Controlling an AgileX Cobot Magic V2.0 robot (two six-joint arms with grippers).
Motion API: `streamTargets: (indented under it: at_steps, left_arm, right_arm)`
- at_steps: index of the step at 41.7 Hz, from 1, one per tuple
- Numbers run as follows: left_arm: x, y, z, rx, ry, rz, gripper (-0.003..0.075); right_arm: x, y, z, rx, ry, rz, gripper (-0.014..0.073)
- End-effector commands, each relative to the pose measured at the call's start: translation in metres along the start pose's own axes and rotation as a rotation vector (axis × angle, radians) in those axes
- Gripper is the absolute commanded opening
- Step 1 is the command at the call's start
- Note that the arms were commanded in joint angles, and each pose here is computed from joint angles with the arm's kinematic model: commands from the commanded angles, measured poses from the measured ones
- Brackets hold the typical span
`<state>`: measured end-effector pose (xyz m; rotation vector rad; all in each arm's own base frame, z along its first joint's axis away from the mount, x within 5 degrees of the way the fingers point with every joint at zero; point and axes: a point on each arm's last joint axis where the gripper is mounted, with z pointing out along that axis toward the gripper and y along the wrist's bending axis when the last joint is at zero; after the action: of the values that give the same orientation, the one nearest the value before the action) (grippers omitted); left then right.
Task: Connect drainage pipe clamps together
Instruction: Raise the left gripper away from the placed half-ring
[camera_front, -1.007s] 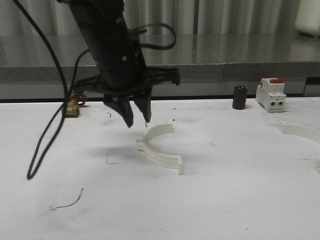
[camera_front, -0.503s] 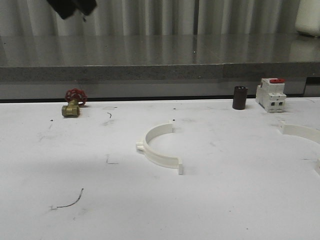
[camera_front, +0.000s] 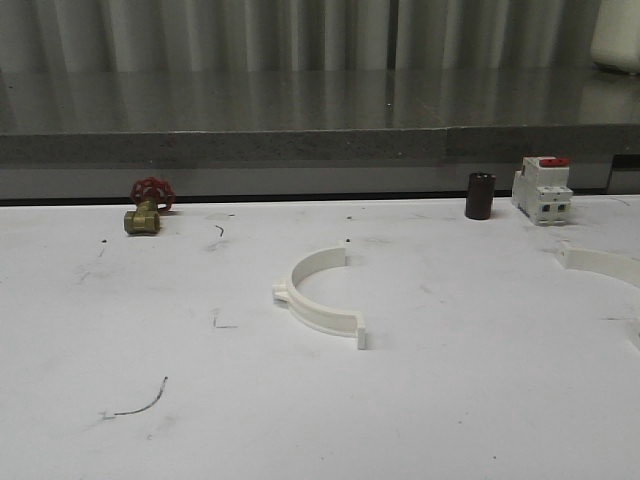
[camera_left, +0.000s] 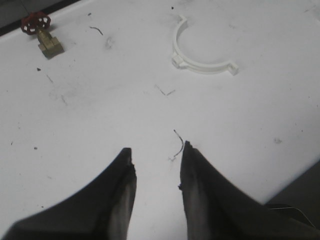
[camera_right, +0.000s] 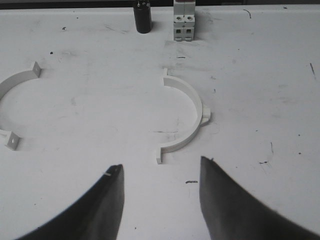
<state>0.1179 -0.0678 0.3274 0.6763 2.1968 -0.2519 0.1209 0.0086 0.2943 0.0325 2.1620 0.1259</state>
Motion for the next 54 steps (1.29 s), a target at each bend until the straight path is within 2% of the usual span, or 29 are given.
streamTargets:
  at_steps: [1, 11, 22, 28, 33, 39, 46, 54]
  left_arm:
    - [0.007, -0.001, -0.008, -0.003, -0.092, -0.008, 0.0221]
    - [0.029, -0.003, -0.004, -0.001, -0.066, -0.009, 0.0221]
    - [0.029, -0.003, -0.004, -0.001, -0.066, -0.009, 0.0221]
    - [0.029, -0.003, -0.004, -0.001, -0.066, -0.009, 0.0221]
    - [0.029, -0.003, -0.004, -0.001, -0.066, -0.009, 0.0221]
    - [0.029, -0.003, -0.004, -0.001, -0.066, -0.009, 0.0221]
    - [0.029, -0.003, -0.004, -0.001, -0.066, -0.009, 0.0221]
    - [0.029, -0.003, -0.004, -0.001, -0.066, -0.009, 0.0221]
  right_arm:
    - [-0.016, 0.001, -0.004, -0.003, -0.094, -0.001, 0.0386]
    - [-0.022, 0.002, -0.008, -0.009, -0.1, 0.003, 0.0386]
    - [-0.072, 0.003, -0.003, 0.034, 0.005, -0.055, 0.0386]
    - [-0.092, 0.0, 0.026, 0.078, 0.16, -0.083, 0.0386]
    - [-0.1, -0.012, 0.062, 0.115, 0.323, -0.036, 0.0386]
    - [-0.1, -0.028, 0.104, 0.129, 0.433, 0.045, 0.0386]
    - [-0.09, -0.035, 0.151, 0.126, 0.503, 0.069, 0.0386]
    - [-0.079, -0.04, 0.19, 0.119, 0.501, 0.095, 0.0386]
